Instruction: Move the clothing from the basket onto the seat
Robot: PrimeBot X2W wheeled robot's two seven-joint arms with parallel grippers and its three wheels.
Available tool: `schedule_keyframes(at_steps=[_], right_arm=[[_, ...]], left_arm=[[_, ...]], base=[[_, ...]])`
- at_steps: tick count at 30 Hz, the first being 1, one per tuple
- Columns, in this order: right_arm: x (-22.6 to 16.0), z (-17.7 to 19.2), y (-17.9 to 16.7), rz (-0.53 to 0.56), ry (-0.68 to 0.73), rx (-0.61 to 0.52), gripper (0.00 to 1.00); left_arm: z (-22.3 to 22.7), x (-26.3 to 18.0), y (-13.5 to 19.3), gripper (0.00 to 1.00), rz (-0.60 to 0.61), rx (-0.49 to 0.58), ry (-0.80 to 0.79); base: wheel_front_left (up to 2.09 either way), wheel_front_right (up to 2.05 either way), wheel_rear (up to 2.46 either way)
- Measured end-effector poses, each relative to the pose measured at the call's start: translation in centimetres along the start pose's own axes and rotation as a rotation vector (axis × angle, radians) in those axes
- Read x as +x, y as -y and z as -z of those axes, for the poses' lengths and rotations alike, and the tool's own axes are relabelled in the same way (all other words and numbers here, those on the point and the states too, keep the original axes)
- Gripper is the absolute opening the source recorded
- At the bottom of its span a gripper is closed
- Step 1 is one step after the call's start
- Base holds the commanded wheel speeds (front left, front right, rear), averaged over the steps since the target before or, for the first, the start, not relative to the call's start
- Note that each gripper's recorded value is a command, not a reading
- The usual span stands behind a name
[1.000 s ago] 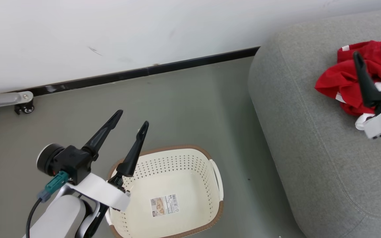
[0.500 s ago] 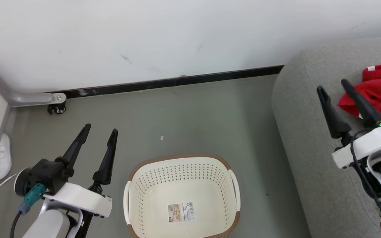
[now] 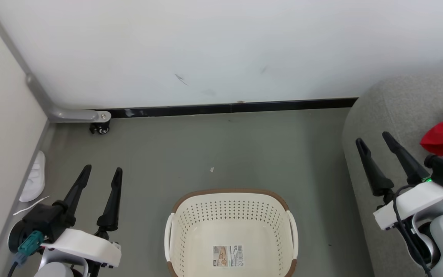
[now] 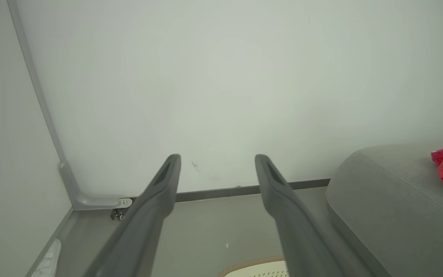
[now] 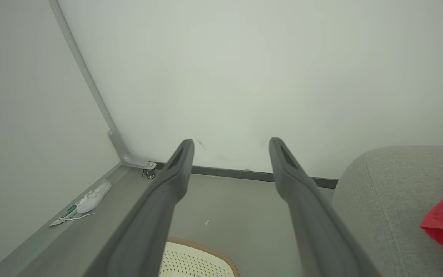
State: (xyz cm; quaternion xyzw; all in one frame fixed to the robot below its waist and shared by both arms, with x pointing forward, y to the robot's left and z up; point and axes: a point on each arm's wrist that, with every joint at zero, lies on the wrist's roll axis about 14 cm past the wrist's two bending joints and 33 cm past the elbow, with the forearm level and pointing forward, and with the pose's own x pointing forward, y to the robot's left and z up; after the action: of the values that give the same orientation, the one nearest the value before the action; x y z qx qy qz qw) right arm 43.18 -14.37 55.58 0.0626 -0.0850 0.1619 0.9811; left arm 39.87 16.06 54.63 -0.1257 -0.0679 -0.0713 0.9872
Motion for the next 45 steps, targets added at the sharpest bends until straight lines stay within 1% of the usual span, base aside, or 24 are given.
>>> schedule_keyframes(at_steps=[5,8,13,18,24,28,33,45], right_arm=[[-0.3,0.3,-1.4,-0.032,-0.005,-0.019,1.0],[-0.5,0.8,-2.3,-0.038,-0.011,0.004,1.0],[-1.3,1.9,-3.4,-0.04,-0.036,0.035,1.0],[-1.4,1.1,-4.0,-0.037,-0.006,0.04,1.0],[-2.0,1.0,-4.2,-0.019,0.003,0.038,1.0],[-2.2,0.6,-4.4,-0.013,0.016,0.044,1.0],[-3.0,1.1,-4.5,-0.005,0.001,0.047,1.0],[-3.0,0.7,-4.6,-0.007,0.016,0.026,1.0]], left_arm=[[-0.3,-1.4,-2.0,1.0,-0.068,0.005,0.003],[-1.0,-1.9,-2.9,1.0,-0.101,0.007,0.024],[-0.7,-3.2,-3.4,1.0,-0.138,0.003,0.02],[-0.5,-4.4,-4.1,1.0,-0.187,-0.029,0.022],[-0.8,-4.9,-4.5,1.0,-0.201,-0.014,0.033],[-1.1,-4.9,-4.7,1.0,-0.21,-0.025,0.048],[-0.3,-5.6,-4.6,1.0,-0.216,-0.032,0.028],[0.0,-5.3,-4.5,1.0,-0.214,-0.035,0.027]], base=[[0.0,0.0,0.0],[0.0,0.0,0.0],[0.0,0.0,0.0],[0.0,0.0,0.0],[0.0,0.0,0.0],[0.0,0.0,0.0],[0.0,0.0,0.0],[0.0,0.0,0.0]])
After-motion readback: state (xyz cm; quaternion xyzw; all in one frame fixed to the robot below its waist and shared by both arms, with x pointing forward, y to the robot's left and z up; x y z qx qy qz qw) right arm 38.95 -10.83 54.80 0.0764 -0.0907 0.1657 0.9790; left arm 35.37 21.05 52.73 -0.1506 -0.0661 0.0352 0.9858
